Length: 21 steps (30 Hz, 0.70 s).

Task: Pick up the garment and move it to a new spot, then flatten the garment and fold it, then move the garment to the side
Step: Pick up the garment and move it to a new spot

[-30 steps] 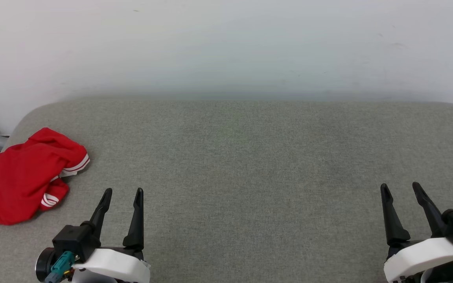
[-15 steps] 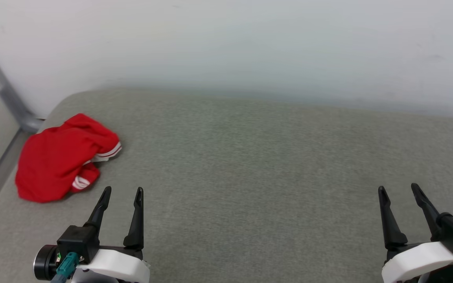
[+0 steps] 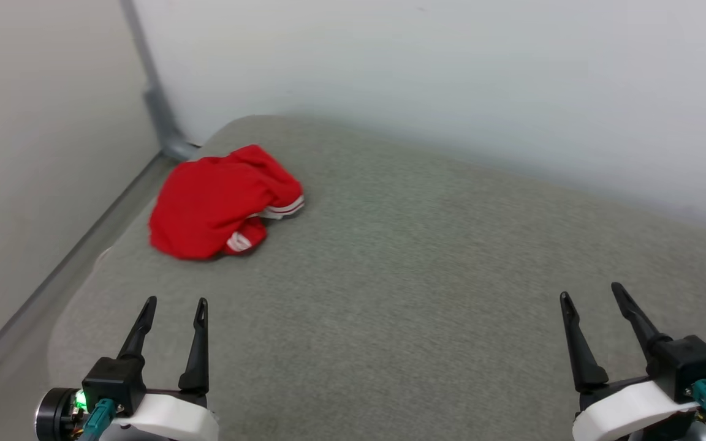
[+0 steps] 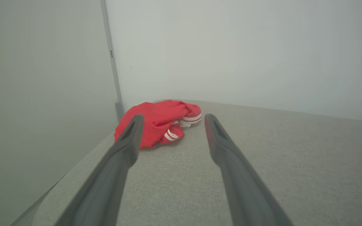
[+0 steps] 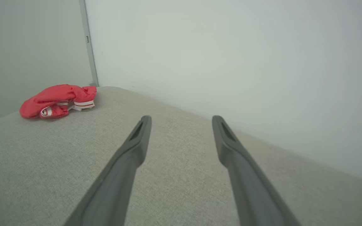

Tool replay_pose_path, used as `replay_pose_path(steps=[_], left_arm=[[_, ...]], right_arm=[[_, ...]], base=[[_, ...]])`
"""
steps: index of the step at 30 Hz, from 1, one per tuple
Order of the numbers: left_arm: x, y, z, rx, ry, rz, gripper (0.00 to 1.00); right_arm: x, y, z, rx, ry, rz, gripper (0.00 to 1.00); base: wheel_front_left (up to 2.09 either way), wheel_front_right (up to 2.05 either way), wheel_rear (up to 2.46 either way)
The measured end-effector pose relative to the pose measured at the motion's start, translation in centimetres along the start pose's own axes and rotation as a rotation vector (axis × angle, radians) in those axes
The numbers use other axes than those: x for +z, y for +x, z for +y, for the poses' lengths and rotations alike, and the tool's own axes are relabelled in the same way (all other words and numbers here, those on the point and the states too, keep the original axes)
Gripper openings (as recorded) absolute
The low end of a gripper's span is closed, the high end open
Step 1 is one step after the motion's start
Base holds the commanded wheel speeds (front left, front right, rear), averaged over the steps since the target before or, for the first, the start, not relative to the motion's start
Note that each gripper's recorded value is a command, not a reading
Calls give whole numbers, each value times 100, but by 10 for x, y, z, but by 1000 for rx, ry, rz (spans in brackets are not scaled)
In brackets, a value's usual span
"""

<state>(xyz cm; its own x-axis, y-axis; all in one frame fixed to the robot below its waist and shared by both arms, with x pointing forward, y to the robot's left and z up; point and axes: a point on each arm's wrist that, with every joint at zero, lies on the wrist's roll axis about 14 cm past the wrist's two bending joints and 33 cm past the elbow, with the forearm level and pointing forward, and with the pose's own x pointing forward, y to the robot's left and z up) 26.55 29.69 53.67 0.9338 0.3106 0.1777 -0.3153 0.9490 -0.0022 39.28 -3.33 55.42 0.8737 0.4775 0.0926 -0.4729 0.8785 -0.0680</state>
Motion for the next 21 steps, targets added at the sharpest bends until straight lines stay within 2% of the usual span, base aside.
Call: replay_pose_path(steps=[8, 21], left_arm=[[4, -29, 47, 154, -4, -4, 100], [-3, -34, 60, 214, -7, 27, 100]], right_arm=[[2, 25, 54, 166, 26, -16, 100], [-5, 45, 70, 220, 51, -12, 100]], base=[[0, 0, 0], [0, 0, 0]])
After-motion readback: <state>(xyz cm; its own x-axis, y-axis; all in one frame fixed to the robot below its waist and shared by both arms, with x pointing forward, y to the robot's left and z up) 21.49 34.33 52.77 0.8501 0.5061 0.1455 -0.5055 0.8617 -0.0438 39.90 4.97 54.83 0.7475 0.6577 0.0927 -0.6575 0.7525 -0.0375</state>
